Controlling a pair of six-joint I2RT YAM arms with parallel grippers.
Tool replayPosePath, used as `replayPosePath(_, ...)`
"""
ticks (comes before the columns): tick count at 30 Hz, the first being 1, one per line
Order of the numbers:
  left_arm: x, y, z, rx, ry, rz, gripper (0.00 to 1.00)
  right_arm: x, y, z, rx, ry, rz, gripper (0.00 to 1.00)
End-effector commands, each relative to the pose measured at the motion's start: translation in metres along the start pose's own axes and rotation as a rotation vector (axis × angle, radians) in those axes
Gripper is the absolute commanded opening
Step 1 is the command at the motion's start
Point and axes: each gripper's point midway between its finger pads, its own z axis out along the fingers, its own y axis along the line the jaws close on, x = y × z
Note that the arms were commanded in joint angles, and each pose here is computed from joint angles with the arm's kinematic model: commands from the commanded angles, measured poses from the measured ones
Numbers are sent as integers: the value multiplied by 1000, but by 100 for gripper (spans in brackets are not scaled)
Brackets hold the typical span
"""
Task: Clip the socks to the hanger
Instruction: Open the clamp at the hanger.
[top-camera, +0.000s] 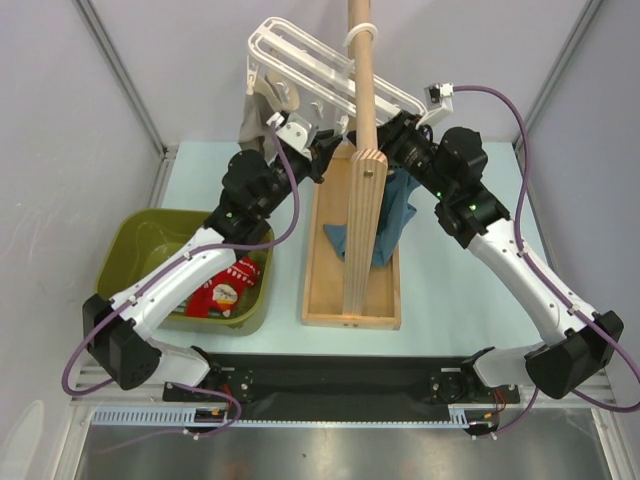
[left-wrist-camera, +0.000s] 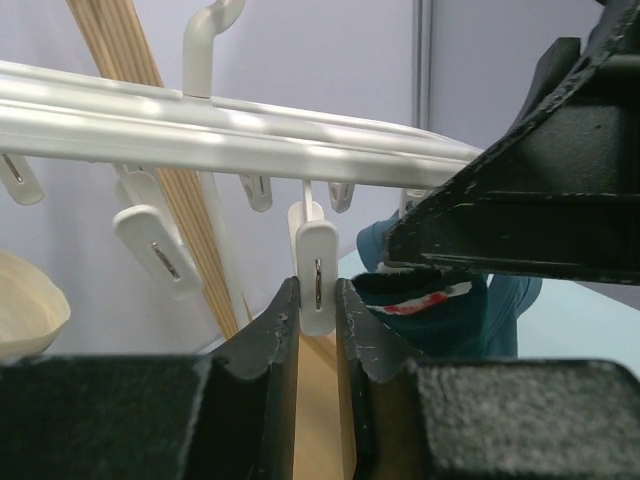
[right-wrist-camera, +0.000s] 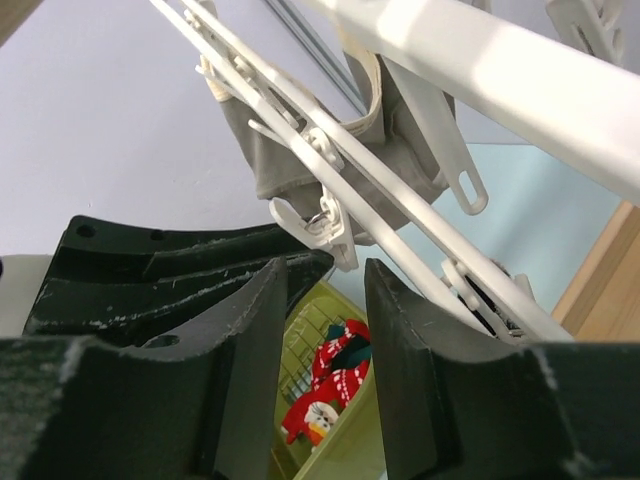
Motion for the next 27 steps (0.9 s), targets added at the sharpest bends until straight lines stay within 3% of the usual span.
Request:
replayPosePath(1,-8,6,-10,26,-5,-29,0,-29,30,-5,-68,-85,-44,43)
replayPosePath(7,-15,10,-19,64,17,3,0,-24,38,1,-64,-57,-64,49)
replayPosePath(17,-28,3,-29,140,18,-38,0,-13,52,16,-36,-48,-48,52)
replayPosePath(27,-28,-5,-23,183,29,-78,0,1,30,20,134,-84,-137,53)
